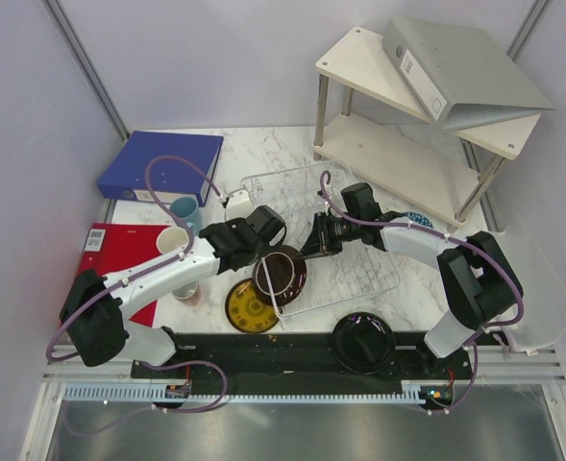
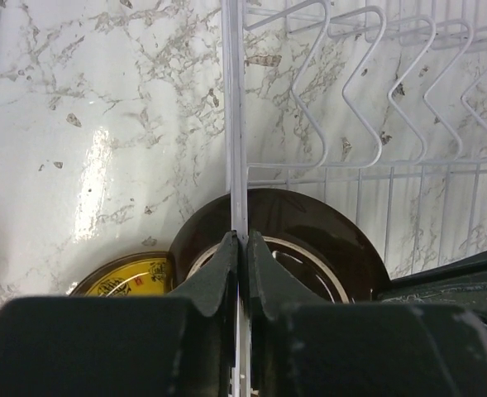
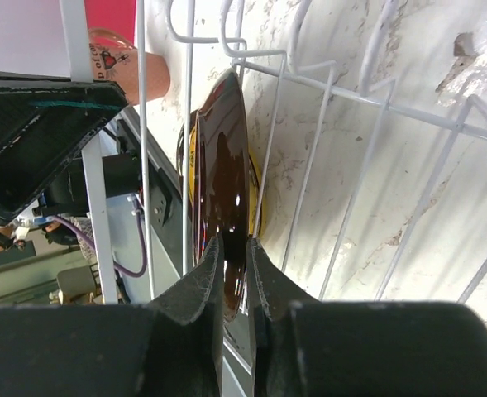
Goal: Unload the mixed dishes from the dish rack
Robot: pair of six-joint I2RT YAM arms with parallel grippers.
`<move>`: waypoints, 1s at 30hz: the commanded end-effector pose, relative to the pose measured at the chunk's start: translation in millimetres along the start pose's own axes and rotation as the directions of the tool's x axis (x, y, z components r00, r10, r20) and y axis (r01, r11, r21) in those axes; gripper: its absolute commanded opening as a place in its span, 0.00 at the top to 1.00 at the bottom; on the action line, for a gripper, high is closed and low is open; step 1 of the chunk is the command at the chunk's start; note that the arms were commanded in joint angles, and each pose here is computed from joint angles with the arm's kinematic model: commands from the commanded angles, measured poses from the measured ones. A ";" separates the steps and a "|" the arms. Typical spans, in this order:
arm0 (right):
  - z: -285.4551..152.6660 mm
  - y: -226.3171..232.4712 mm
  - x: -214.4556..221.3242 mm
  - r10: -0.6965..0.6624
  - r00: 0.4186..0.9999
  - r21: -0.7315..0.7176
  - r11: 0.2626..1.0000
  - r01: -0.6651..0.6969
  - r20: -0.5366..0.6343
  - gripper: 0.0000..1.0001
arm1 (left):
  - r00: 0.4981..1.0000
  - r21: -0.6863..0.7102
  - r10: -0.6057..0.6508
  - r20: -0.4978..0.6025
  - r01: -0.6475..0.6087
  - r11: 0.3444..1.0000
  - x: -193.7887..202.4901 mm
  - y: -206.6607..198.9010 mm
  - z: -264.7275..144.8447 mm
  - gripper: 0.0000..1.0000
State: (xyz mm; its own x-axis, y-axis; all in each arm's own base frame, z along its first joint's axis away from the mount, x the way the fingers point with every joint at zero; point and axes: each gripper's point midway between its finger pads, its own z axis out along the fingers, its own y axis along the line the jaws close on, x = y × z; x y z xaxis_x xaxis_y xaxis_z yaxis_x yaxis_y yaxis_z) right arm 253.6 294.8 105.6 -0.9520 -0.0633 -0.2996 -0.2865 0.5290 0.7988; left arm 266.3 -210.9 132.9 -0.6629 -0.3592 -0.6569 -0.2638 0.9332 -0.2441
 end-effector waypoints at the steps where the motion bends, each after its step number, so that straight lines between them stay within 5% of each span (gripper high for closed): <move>1: -5.2 -0.7 -27.3 -0.085 0.991 0.051 0.995 0.080 0.101 1.00 | 0.988 0.100 -0.077 0.131 0.064 0.993 -42.9 -15.8 -16.7 0.81; 4: -5.1 -7.5 -26.4 -0.086 0.991 0.078 0.994 0.078 0.100 0.90 | 0.991 0.102 -0.064 0.118 0.052 0.993 -37.2 -9.2 -17.6 0.68; 17: -5.6 -15.4 -26.6 -0.086 0.991 0.119 0.990 0.074 0.102 0.46 | 0.997 0.107 -0.022 0.071 0.014 0.994 -20.6 0.3 -16.1 0.62; 25: -46.8 1.2 -80.2 -0.208 0.941 0.320 0.940 0.117 0.266 0.35 | 0.992 0.160 0.029 0.119 -0.048 0.986 -41.7 -1.7 -41.3 0.35; 30: -95.4 31.0 -123.5 -0.325 0.848 0.441 0.889 0.123 0.419 0.32 | 0.981 0.151 0.095 0.167 -0.120 0.981 -59.8 4.6 -58.3 0.31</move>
State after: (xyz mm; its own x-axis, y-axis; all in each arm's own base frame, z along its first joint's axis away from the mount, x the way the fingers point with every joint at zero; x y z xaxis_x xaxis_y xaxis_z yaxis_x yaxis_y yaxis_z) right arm 320.7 260.3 145.4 -0.8309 0.0556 -0.5536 -0.3179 0.7691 0.5544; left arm 259.9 -196.7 175.3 -0.6115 -0.3211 -0.7232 -0.1306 0.9424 -0.3079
